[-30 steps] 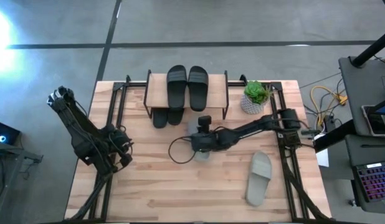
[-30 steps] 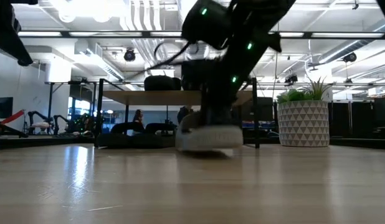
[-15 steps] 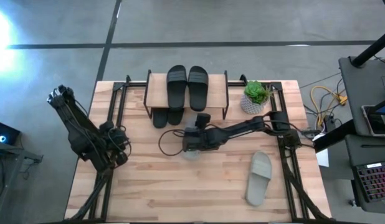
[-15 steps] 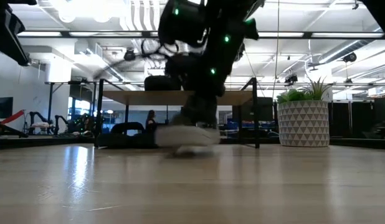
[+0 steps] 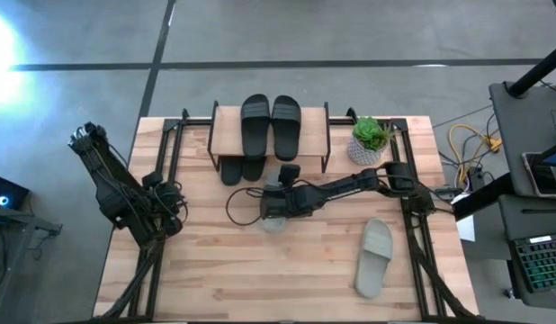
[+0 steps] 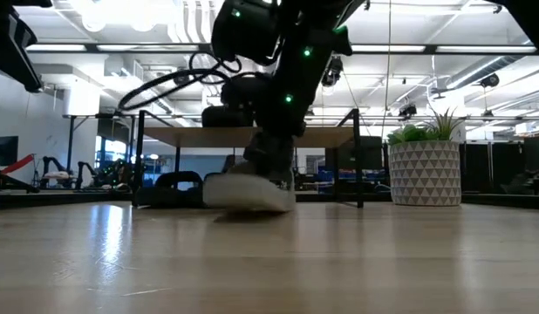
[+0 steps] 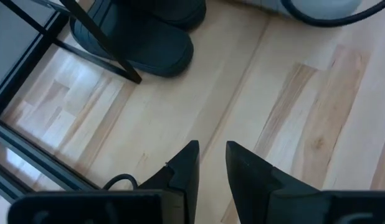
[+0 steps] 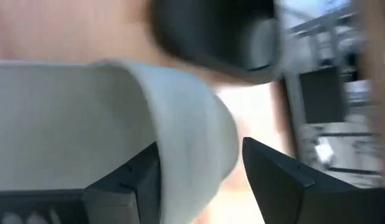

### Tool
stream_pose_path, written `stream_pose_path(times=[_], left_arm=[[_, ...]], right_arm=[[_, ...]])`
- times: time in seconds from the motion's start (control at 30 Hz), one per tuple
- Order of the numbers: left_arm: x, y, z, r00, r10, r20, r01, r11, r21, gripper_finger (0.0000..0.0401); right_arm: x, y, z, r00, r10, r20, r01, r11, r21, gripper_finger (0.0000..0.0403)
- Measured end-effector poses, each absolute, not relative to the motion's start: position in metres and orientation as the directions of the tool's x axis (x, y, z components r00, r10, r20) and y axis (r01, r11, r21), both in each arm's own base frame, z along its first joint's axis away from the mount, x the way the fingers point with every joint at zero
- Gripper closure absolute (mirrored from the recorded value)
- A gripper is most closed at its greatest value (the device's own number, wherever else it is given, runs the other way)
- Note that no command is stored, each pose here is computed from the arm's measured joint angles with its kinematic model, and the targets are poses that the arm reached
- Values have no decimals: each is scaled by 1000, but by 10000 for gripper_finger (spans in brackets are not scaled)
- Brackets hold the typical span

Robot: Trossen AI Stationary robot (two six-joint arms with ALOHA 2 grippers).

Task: Pick and place slides into the shelf
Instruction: Put the gray slide under the shelf

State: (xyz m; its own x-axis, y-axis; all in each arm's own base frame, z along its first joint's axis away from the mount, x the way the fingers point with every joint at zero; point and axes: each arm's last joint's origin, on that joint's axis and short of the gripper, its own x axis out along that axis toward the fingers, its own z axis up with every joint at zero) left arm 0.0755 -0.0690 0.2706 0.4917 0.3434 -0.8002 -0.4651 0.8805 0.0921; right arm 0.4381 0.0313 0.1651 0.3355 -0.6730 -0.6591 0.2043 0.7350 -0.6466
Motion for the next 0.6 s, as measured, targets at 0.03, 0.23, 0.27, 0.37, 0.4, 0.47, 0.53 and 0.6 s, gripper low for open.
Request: stream_pose_path(times=[0.03,0.23,0.27,0.37,0.4,0.47,0.53,0.6], left_arm=[[76,-70,270,491,345,-800,-465,880,94,336],[78,-72,269,491,344,-801,-466,880,92,336],[78,-72,269,488,346,-801,-466,880,97,336],[79,-73,268,484,351,-802,-465,879,105,336],[79,-74,268,482,352,-802,-465,879,107,336],[79,-74,268,480,356,-802,-464,879,112,336],[80,-75,267,477,358,-802,-464,878,116,336],[80,-75,267,477,359,-802,-464,878,117,336]], right_arm=[[438,32,164,341,-641,-688,189,763,-618,207],[438,34,166,350,-621,-702,181,780,-599,207],[439,34,167,352,-607,-713,189,792,-580,207],[436,33,174,315,-591,-743,185,806,-562,207],[435,34,176,298,-589,-751,180,808,-561,207],[433,38,184,275,-579,-767,175,815,-553,207],[433,45,194,272,-569,-776,167,822,-545,207],[434,54,204,290,-562,-774,156,826,-541,207]])
